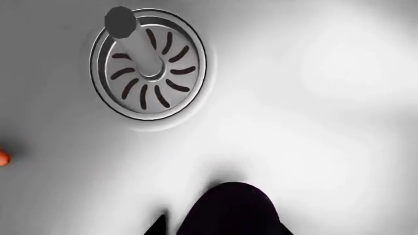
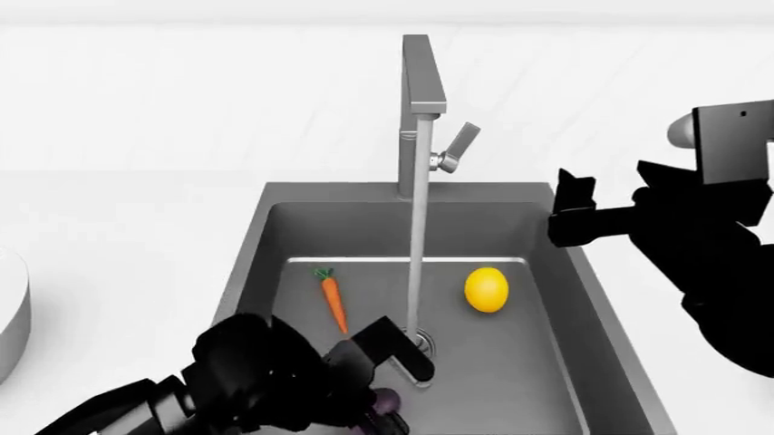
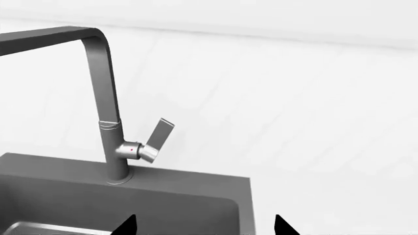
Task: Pick the eggplants and oranges from the sink and place them in one bowl. Place the carrot in the other bowl. Then turn off the sink faucet.
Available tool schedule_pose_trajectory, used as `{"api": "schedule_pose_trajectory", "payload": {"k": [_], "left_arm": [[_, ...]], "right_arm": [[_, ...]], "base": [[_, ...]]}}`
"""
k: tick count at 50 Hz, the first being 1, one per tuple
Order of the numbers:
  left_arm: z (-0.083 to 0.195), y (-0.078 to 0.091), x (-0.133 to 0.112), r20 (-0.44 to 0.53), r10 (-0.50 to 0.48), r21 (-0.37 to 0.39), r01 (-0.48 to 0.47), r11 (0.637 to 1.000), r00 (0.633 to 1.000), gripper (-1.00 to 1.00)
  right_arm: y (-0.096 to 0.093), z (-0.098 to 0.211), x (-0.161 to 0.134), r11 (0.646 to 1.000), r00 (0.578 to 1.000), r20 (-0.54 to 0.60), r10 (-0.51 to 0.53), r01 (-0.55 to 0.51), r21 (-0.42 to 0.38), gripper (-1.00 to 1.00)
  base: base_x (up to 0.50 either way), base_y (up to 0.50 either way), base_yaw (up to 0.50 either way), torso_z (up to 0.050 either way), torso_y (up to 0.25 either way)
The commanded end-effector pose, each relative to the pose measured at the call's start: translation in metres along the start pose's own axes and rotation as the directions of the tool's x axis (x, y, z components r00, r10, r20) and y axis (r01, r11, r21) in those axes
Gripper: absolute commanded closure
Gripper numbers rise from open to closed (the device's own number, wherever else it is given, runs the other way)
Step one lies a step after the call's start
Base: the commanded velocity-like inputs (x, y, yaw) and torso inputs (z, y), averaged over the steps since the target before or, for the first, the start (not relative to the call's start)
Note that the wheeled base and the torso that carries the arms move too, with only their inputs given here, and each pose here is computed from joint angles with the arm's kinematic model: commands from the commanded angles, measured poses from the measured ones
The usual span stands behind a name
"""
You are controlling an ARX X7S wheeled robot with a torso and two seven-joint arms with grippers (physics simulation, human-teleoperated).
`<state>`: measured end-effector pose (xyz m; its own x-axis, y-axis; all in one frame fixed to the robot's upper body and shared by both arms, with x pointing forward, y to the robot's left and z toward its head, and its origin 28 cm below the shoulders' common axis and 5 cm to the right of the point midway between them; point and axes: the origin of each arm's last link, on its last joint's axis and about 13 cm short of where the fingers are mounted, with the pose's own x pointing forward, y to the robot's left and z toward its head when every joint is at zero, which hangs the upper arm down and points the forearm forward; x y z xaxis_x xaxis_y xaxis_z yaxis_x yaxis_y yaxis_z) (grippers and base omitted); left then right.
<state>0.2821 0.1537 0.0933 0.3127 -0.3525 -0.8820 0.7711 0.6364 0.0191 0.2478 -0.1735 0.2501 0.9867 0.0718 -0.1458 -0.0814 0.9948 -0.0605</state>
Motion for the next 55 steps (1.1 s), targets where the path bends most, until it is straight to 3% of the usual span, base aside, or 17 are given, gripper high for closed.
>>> {"api": "schedule_pose_trajectory", "payload": {"k": [1, 7, 10, 13, 14, 19, 20, 25, 28, 34, 42, 47, 55], "left_arm": [[-0.008, -0.002, -0.016, 0.047, 0.047, -0.001, -0.047, 0.999, 0.998, 1.0], [-0.002, 0.004, -0.056, 0.173, 0.115, -0.061, -0.106, 0.992, 0.978, 1.0], [-0.001, 0.005, -0.071, 0.218, 0.142, -0.088, -0.125, 0.988, 0.966, 1.0], [-0.001, 0.004, -0.087, 0.277, 0.161, -0.107, -0.136, 0.985, 0.947, 1.0], [0.002, 0.006, -0.098, 0.317, 0.172, -0.128, -0.137, 0.982, 0.933, 1.0], [0.007, 0.005, -0.126, 0.402, 0.209, -0.15, -0.161, 0.975, 0.891, 1.0], [0.007, 0.002, -0.134, 0.431, 0.229, -0.198, -0.156, 0.968, 0.873, 1.0], [-0.002, -0.015, -0.162, 0.512, 0.271, -0.228, -0.175, 0.958, 0.815, 1.0], [-0.006, -0.02, -0.175, 0.565, 0.315, -0.256, -0.201, 0.946, 0.763, 1.0], [-0.006, -0.016, -0.199, 0.609, 0.387, -0.324, -0.228, 0.918, 0.692, 1.0], [-0.004, -0.016, -0.222, 0.632, 0.439, -0.402, -0.214, 0.89, 0.639, 1.0], [-0.003, -0.013, -0.232, 0.658, 0.472, -0.442, -0.207, 0.873, 0.587, 1.0], [-0.003, -0.015, -0.231, 0.658, 0.47, -0.44, -0.206, 0.874, 0.588, 1.0]], "right_arm": [[0.001, -0.002, 0.002, 1.0, 1.0, -0.014, 0.009, -0.009, 0.006, -1.0], [0.01, -0.004, 0.015, 0.998, 0.989, -0.136, 0.053, -0.049, 0.033, -1.0], [0.014, -0.001, 0.024, 0.998, 0.972, -0.225, 0.065, -0.065, 0.009, -1.0], [0.019, 0.001, 0.037, 0.997, 0.971, -0.228, 0.076, -0.071, 0.029, -1.0], [0.02, -0.002, 0.043, 0.996, 0.954, -0.287, 0.088, -0.08, 0.039, -1.0], [0.027, -0.009, 0.073, 0.992, 0.92, -0.373, 0.125, -0.126, 0.021, -1.0], [0.029, -0.011, 0.081, 0.992, 0.913, -0.389, 0.125, -0.129, 0.017, -1.0], [0.036, -0.019, 0.105, 0.983, 0.865, -0.475, 0.161, -0.185, -0.005, -1.0], [0.036, -0.018, 0.118, 0.98, 0.854, -0.491, 0.173, -0.197, 0.002, -1.0], [0.036, -0.021, 0.135, 0.977, 0.833, -0.523, 0.182, -0.215, -0.004, -1.0], [0.036, -0.026, 0.161, 0.979, 0.82, -0.547, 0.167, -0.202, -0.004, -1.0], [0.038, -0.038, 0.168, 0.978, 0.801, -0.573, 0.172, -0.21, 0.0, -1.0], [0.041, -0.052, 0.168, 0.979, 0.783, -0.598, 0.171, -0.204, 0.013, -1.0]], "base": [[0.0, 0.0, 0.0, 0.0, 0.0], [0.0, 0.0, 0.0, 0.0, 0.0], [0.0, 0.0, 0.0, 0.0, 0.0], [0.0, 0.0, 0.0, 0.0, 0.0], [0.0, 0.0, 0.0, 0.0, 0.0], [0.0, 0.0, 0.0, 0.0, 0.0], [0.0, 0.0, 0.0, 0.0, 0.0], [0.0, 0.0, 0.0, 0.0, 0.0], [0.0, 0.0, 0.0, 0.0, 0.0], [0.0, 0.0, 0.0, 0.0, 0.0], [0.0, 0.0, 0.0, 0.0, 0.0], [0.0, 0.0, 0.0, 0.0, 0.0], [0.0, 0.0, 0.0, 0.0, 0.0]]}}
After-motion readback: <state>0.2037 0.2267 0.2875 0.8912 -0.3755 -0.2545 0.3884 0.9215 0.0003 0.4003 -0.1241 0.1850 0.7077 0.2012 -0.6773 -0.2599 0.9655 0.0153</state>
